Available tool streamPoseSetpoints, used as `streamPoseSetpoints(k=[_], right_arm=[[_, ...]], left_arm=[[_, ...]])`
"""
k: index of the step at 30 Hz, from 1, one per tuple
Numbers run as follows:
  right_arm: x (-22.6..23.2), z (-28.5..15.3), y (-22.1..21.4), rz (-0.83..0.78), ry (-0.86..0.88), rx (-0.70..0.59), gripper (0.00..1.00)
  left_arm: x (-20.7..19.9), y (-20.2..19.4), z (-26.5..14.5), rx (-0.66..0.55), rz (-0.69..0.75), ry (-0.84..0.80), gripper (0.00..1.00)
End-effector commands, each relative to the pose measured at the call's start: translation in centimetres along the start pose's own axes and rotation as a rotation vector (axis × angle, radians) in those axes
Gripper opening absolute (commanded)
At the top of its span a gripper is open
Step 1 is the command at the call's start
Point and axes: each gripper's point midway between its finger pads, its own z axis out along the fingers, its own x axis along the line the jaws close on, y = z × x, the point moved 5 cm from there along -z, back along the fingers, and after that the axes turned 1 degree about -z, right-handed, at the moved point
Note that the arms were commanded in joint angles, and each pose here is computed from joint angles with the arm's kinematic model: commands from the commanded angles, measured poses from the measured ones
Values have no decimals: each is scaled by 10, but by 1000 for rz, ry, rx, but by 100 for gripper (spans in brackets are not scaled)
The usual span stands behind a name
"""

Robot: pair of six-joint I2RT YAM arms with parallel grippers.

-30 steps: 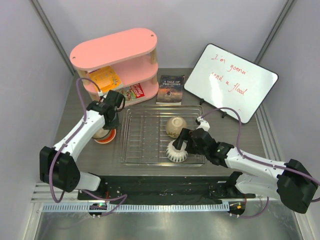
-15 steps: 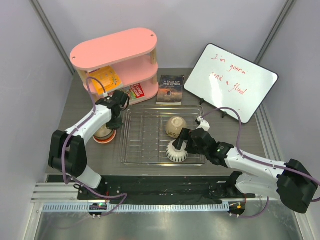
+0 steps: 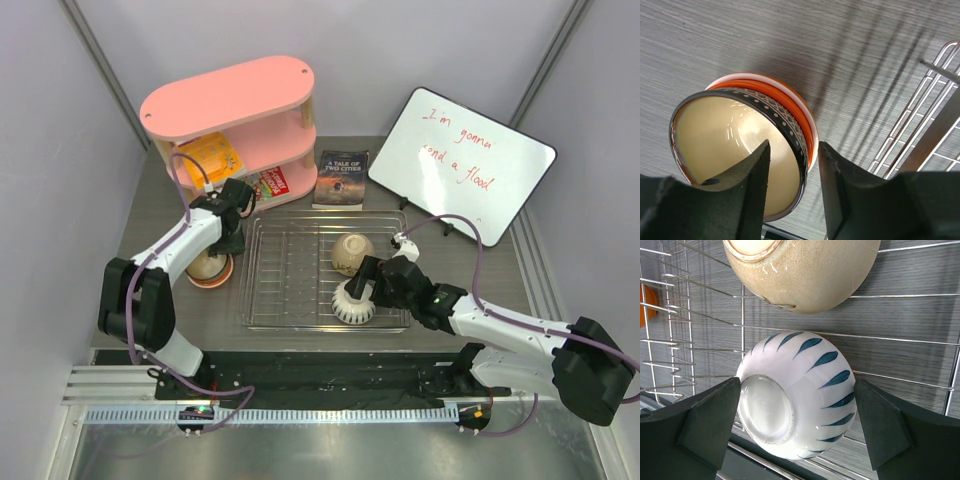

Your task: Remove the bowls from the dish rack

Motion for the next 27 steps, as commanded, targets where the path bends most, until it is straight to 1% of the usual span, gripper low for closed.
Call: streamPoseSetpoints(k=[1,4,9,10,12,14,16,19,20,22,23,24,26,27], right_arm=[[-7,1,-1,-1,-37,6,100],[-5,1,0,-2,-32,5,100],[1,-3,4,-2,-8,-4,100],[4,-4,7,0,0,-7,100],[8,-7,10,-2,9,-11,100],[13,-11,16,-1,22,-24,100],[18,-16,23,4,29,-43,100],[21,-23,28,8,37,-62,100],[21,-25,29,8,37,-64,100],[22,-27,31,12,40,-70,100],[22,-30,34,13,37,-86,100],[20,-31,33,12,24,-81,100],[18,-38,40,12,9,-116,100],[15,-42,40,6,-8,-118,100]], left_arm=[[3,7,-4,-41,-24,1,48],[6,11,-17,-73,-50,-20,53],[15,30,-64,-187,-116,-105,56],[16,31,-72,-192,-124,-129,56],[15,38,-96,-238,-149,-206,56],[7,40,-112,-252,-143,-320,57],[1,44,-131,-290,-143,-394,57],[-24,40,-149,-271,-82,-516,58],[-41,32,-156,-255,-28,-573,60],[-63,25,-160,-247,33,-608,64],[-79,13,-167,-240,86,-643,66],[-91,9,-170,-240,106,-684,67],[-116,-11,-171,-200,171,-744,69],[-128,-16,-172,-192,175,-788,69]])
